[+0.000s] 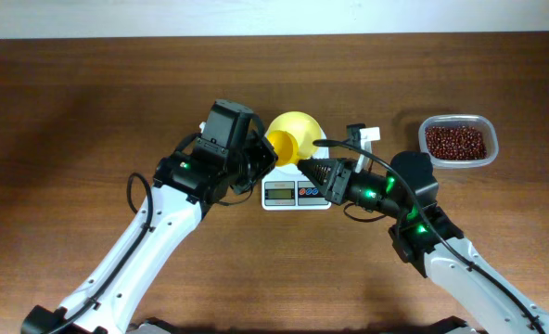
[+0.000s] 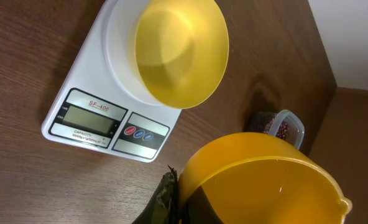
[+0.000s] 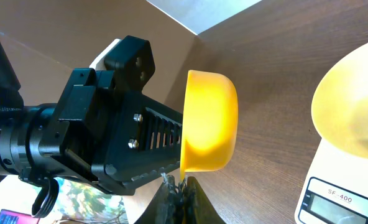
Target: Scoop item into bowl and weigh 50g on scale
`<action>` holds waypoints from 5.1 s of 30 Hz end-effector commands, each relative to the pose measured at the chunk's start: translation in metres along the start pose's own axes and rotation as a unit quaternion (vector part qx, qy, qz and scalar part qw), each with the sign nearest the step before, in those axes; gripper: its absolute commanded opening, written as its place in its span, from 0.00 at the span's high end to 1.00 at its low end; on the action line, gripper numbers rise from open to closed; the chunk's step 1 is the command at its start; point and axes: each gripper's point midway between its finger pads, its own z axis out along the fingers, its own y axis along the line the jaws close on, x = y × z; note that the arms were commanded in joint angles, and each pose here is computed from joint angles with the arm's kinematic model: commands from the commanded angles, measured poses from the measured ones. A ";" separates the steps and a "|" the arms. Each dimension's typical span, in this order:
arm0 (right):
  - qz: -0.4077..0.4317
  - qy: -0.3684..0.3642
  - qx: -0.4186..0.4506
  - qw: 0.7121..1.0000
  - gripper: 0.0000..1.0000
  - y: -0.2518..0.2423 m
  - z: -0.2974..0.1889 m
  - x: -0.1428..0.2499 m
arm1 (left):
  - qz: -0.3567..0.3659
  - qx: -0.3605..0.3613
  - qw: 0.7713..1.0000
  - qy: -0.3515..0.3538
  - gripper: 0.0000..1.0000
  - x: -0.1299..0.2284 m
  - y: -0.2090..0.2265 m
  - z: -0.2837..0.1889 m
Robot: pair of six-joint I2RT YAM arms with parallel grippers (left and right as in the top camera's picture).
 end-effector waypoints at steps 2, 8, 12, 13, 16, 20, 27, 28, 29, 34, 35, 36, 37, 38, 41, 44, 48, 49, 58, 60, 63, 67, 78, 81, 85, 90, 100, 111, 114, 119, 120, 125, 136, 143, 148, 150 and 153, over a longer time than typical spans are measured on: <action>-0.011 -0.001 -0.014 1.000 0.91 0.010 0.002 -0.004 | 0.008 0.010 1.000 -0.001 1.00 0.002 -0.009 -0.006; 0.003 -0.003 -0.014 1.000 0.91 0.011 0.002 -0.005 | 0.008 0.010 1.000 -0.001 1.00 0.002 -0.009 -0.006; 0.003 -0.008 -0.010 1.000 0.91 0.009 0.002 -0.006 | 0.008 0.010 1.000 -0.001 1.00 0.002 -0.009 -0.006; 0.003 -0.009 -0.008 1.000 0.91 0.009 0.002 -0.007 | 0.008 0.009 1.000 0.000 1.00 0.003 -0.008 -0.006; 0.003 -0.010 -0.007 1.000 0.87 0.008 0.002 -0.007 | 0.008 0.008 1.000 0.000 1.00 0.003 -0.008 -0.006; 0.003 -0.012 -0.006 1.000 0.87 0.008 0.002 -0.008 | 0.007 0.005 1.000 0.001 1.00 0.003 -0.006 -0.006; 0.003 -0.012 -0.005 1.000 0.87 0.007 0.002 -0.008 | 0.007 0.003 1.000 -0.004 1.00 0.002 -0.006 -0.006; 0.003 -0.012 -0.005 1.000 0.87 0.007 0.002 -0.008 | 0.007 0.003 1.000 -0.004 1.00 0.002 -0.006 -0.006; 0.013 -0.012 -0.005 1.000 0.87 0.007 0.002 -0.008 | 0.007 0.003 1.000 -0.004 1.00 0.002 -0.006 -0.006; 0.018 -0.008 -0.003 1.000 0.92 0.006 0.002 -0.006 | 0.007 0.003 1.000 -0.004 1.00 0.002 -0.006 -0.006; 0.018 -0.008 -0.003 1.000 0.92 0.006 0.002 -0.006 | 0.007 0.003 1.000 -0.004 1.00 0.002 -0.006 -0.006; 0.018 -0.008 -0.003 1.000 0.94 0.006 0.002 -0.006 | 0.007 0.003 1.000 -0.004 1.00 0.002 -0.006 -0.006; 0.018 -0.008 -0.003 1.000 0.95 0.006 0.002 -0.006 | 0.007 0.003 1.000 -0.004 1.00 0.002 -0.006 -0.006; 0.018 -0.008 -0.003 1.000 0.96 0.006 0.002 -0.006 | 0.007 0.002 1.000 -0.005 1.00 0.001 -0.005 -0.006; 0.018 -0.008 -0.003 1.000 0.96 0.006 0.002 -0.006 | 0.007 0.002 1.000 -0.005 1.00 0.001 -0.005 -0.006; 0.018 -0.008 -0.003 1.000 0.96 0.006 0.002 -0.006 | 0.007 0.002 1.000 -0.005 1.00 0.001 -0.005 -0.006; 0.017 -0.009 -0.003 1.000 0.96 0.006 0.002 -0.006 | 0.006 -0.001 1.000 -0.004 0.95 0.002 -0.004 -0.006; 0.017 -0.009 -0.003 1.000 0.96 0.006 0.002 -0.006 | 0.006 -0.001 1.000 -0.005 0.87 0.001 -0.004 -0.006; -0.054 -0.038 0.086 0.994 0.96 -0.029 -0.001 -0.013 | 0.029 0.033 0.998 -0.040 0.63 -0.017 -0.021 -0.011; -0.078 -0.035 0.103 0.991 0.96 -0.036 -0.003 -0.012 | 0.064 0.047 0.994 -0.069 0.59 -0.037 -0.026 -0.027; -0.087 -0.050 0.118 0.988 0.96 -0.043 -0.008 -0.021 | 0.108 0.056 0.985 -0.119 0.50 -0.066 -0.023 -0.058; -0.096 -0.064 0.148 0.982 0.96 -0.061 -0.022 -0.035 | 0.102 0.048 0.979 -0.169 0.42 -0.094 -0.008 -0.090; -0.151 0.023 0.362 0.920 0.96 -0.076 -0.090 -0.063 | 0.078 -0.003 0.981 -0.178 0.01 -0.103 0.020 -0.090; -0.154 0.014 0.359 0.921 0.96 -0.064 -0.098 -0.064 | 0.076 -0.009 0.982 -0.173 0.01 -0.101 0.023 -0.089; -0.182 -0.027 0.343 0.921 0.96 -0.031 -0.113 -0.074 | 0.075 -0.011 0.982 -0.171 0.01 -0.100 0.024 -0.089; -0.199 -0.104 0.400 0.889 0.96 -0.012 -0.165 -0.091 | 0.083 -0.023 0.986 -0.145 0.43 -0.083 0.026 -0.082; -0.197 -0.202 0.438 0.854 0.96 -0.016 -0.206 -0.137 | 0.254 -0.090 0.961 -0.052 1.00 -0.001 0.011 -0.005; -0.164 -0.249 0.411 0.861 0.96 -0.049 -0.174 -0.181 | 0.544 -0.146 0.824 0.053 1.00 0.046 0.036 0.107; -0.173 -0.263 0.403 0.859 0.96 -0.048 -0.171 -0.191 | 0.586 -0.143 0.795 0.060 1.00 0.046 0.037 0.114; -0.175 -0.265 0.402 0.859 0.96 -0.050 -0.169 -0.193 | 0.596 -0.136 0.789 0.065 1.00 0.048 0.040 0.134; -0.176 -0.266 0.402 0.858 0.96 -0.049 -0.169 -0.194 | 0.597 -0.134 0.788 0.068 1.00 0.051 0.040 0.136; -0.176 -0.268 0.401 0.858 0.96 -0.049 -0.169 -0.195 | 0.638 -0.123 0.756 0.078 1.00 0.072 0.035 0.140; -0.177 -0.268 0.401 0.858 0.96 -0.049 -0.169 -0.195 | 0.636 -0.138 0.754 0.088 1.00 0.075 0.046 0.149; -0.176 -0.267 0.401 0.858 0.96 -0.049 -0.169 -0.195 | 0.615 -0.157 0.770 0.072 1.00 0.069 0.048 0.148; -0.176 -0.267 0.401 0.858 0.96 -0.049 -0.169 -0.195 | 0.599 -0.180 0.777 0.066 1.00 0.064 0.057 0.154; -0.176 -0.267 0.401 0.858 0.96 -0.050 -0.169 -0.195 | 0.599 -0.184 0.776 0.068 1.00 0.064 0.060 0.156; -0.173 -0.262 0.404 0.859 0.96 -0.054 -0.167 -0.194 | 0.599 -0.184 0.776 0.068 1.00 0.064 0.060 0.158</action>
